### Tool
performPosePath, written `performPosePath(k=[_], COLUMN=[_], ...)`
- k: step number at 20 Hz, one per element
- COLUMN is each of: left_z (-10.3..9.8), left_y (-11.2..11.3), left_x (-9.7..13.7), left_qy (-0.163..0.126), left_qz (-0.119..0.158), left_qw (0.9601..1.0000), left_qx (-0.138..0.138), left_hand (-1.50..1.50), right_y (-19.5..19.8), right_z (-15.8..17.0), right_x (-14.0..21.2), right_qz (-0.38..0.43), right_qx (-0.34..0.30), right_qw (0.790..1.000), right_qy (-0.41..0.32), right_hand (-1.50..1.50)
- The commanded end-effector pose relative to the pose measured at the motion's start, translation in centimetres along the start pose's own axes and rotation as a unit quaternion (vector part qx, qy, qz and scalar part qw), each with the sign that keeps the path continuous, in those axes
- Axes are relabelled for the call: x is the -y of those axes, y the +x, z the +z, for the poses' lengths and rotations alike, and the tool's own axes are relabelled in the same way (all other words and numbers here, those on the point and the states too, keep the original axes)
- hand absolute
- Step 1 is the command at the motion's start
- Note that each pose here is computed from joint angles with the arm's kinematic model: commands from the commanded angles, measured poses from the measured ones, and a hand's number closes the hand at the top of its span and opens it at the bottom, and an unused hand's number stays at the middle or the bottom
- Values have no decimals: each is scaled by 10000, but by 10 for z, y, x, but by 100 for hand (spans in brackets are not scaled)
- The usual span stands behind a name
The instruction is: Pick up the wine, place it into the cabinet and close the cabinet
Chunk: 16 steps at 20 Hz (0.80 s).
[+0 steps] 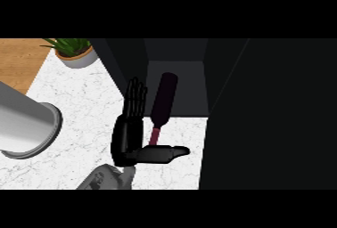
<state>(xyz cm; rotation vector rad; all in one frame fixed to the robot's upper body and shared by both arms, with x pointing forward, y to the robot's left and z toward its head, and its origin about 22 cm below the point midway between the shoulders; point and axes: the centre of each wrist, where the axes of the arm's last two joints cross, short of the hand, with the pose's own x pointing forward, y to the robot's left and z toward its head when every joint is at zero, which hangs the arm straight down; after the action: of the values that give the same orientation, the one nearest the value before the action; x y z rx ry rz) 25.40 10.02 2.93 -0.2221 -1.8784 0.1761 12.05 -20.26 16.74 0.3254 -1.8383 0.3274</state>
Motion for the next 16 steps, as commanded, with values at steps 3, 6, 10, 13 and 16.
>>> performPosePath(k=[3,6,10,13,16], left_z=[44,59,69,83,88], left_y=[12,22,32,45,54], left_x=[-13,-20,-50,-64,-73], left_qy=[42,88,260,134,191], left_qz=[6,-71,-198,-157,-283], left_qw=[9999,9999,9995,9998,9993], left_qx=[144,82,50,71,158], left_hand=[-150,-150,-150,-150,-150], right_y=[45,31,27,38,35], right_z=[27,18,24,32,28], right_x=[-5,-4,-32,-31,-42], right_qz=[246,347,-168,-129,-194], right_qx=[31,-170,-403,-227,-99], right_qw=[9970,9884,9735,9666,9637], right_qy=[727,1467,2244,2549,2661], right_hand=[150,150,150,150,150])
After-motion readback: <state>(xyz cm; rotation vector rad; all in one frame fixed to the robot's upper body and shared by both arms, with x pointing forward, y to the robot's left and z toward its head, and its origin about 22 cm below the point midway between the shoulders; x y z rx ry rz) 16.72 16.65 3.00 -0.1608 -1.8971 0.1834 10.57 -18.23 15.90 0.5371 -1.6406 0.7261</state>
